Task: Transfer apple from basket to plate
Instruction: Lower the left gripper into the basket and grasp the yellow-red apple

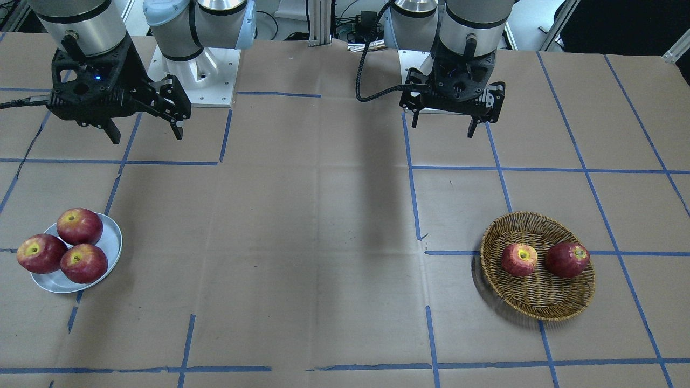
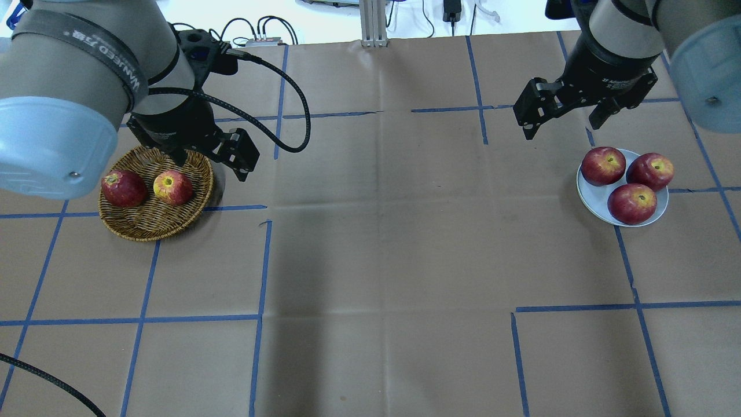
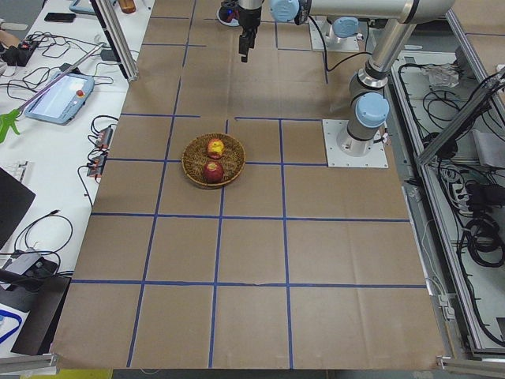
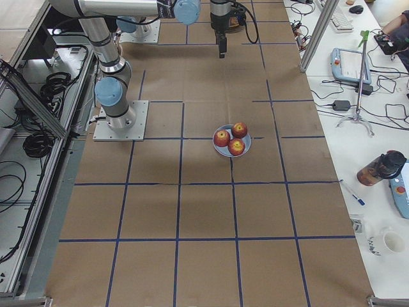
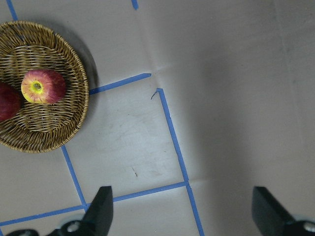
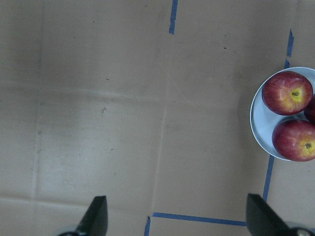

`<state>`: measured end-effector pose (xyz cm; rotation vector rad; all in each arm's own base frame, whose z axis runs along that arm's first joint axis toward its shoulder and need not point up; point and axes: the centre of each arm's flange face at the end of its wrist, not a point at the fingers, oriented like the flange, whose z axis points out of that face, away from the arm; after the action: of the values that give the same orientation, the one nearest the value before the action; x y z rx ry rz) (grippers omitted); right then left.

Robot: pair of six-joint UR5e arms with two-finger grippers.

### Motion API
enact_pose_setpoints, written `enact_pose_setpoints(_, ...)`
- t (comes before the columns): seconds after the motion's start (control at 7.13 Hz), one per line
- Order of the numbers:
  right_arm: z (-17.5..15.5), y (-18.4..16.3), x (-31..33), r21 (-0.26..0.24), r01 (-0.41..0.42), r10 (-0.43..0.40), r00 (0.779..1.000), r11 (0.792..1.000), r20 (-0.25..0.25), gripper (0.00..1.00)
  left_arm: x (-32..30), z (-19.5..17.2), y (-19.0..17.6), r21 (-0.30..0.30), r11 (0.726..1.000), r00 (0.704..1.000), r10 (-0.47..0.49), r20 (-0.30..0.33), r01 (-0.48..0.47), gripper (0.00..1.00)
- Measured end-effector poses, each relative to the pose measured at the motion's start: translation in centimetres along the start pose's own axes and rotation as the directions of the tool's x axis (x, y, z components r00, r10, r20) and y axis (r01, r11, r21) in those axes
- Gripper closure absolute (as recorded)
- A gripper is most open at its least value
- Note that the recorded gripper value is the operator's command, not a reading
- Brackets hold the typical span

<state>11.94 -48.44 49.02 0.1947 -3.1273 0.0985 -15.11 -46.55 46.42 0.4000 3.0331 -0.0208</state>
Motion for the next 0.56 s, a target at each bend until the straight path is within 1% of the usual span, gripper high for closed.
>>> enact_pose_setpoints(0.14, 0.1, 0.0, 0.0, -0.001, 0.000, 0.000, 1.000, 1.000, -0.001, 0.00, -2.9, 1.8, -0.2, -0.022, 0.999, 1.000, 0.027, -0.009, -0.027, 0.01)
enact_pose_setpoints(0.28, 0.1, 0.0, 0.0, -0.002, 0.001, -0.001, 1.000, 1.000, -0.002, 0.00, -6.4, 4.4, -0.6, -0.037, 0.998, 0.999, 0.047, -0.019, -0.047, 0.01)
enact_pose_setpoints(0.42, 0.0, 0.0, 0.0, -0.001, 0.001, -0.001, 1.000, 1.000, -0.002, 0.00, -9.9, 7.5, -1.5, -0.024, 0.997, 0.998, 0.068, -0.014, -0.068, 0.01)
enact_pose_setpoints(0.56, -0.1, 0.0, 0.0, 0.003, 0.001, -0.001, 1.000, 1.000, -0.001, 0.00, -12.7, 10.7, -3.0, 0.007, 0.995, 0.995, 0.103, 0.006, -0.103, 0.01)
